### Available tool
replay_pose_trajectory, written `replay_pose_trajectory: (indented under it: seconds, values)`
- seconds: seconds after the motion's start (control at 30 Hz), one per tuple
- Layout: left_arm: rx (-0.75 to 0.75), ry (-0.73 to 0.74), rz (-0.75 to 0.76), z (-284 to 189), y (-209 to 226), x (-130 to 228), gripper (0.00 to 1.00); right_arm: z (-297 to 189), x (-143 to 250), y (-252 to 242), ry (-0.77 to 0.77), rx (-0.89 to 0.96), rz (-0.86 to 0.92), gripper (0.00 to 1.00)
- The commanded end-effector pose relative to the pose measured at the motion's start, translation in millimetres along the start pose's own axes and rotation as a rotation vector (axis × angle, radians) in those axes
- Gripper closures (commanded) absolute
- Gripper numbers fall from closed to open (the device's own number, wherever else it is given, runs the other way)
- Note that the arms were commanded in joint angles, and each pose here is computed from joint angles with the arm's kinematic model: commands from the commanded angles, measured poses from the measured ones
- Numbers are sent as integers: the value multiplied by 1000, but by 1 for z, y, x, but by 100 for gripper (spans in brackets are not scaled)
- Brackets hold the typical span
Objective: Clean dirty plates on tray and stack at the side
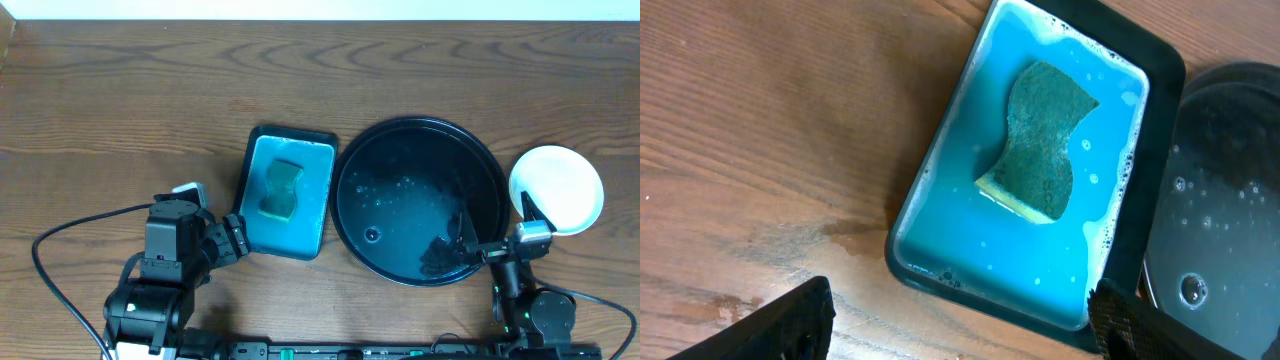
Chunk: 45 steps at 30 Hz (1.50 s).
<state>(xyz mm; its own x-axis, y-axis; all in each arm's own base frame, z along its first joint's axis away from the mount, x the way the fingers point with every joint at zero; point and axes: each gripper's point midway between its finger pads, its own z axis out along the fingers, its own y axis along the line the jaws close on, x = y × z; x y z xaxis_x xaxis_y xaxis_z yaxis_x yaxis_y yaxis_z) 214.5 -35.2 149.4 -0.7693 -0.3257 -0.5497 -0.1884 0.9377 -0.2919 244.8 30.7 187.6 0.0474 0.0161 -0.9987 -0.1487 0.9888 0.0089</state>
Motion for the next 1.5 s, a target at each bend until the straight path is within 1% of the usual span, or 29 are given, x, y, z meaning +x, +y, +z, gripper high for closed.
replay_pose_trajectory:
  seconds: [0.0,0.03,1.1,1.17,1.2,1.23,1.27,1.37,1.47]
  values:
    - [-4,5,-12,1,1,2,17,-2,23,-13,93,78,-11,1]
    - [-4,5,-12,1,1,2,17,-3,34,-12,135,77,-10,1]
    - [-4,5,-11,1,1,2,17,-3,31,-11,124,70,-10,1]
    - [-45,6,43,1,9,3,17,-3,31,-11,124,70,-10,1]
    - [-63,14,48,-1,13,6,19,-3,31,-11,124,70,-10,1]
    - [-69,19,46,-2,15,9,18,-3,31,-11,124,70,-10,1]
    - [-71,22,46,-4,16,11,10,-3,31,-11,124,70,-10,1]
    - [-61,1,46,-10,17,14,10,-3,31,-11,124,70,-9,1]
    - [-54,-14,46,-15,21,23,10,-3,31,-11,124,70,-10,1]
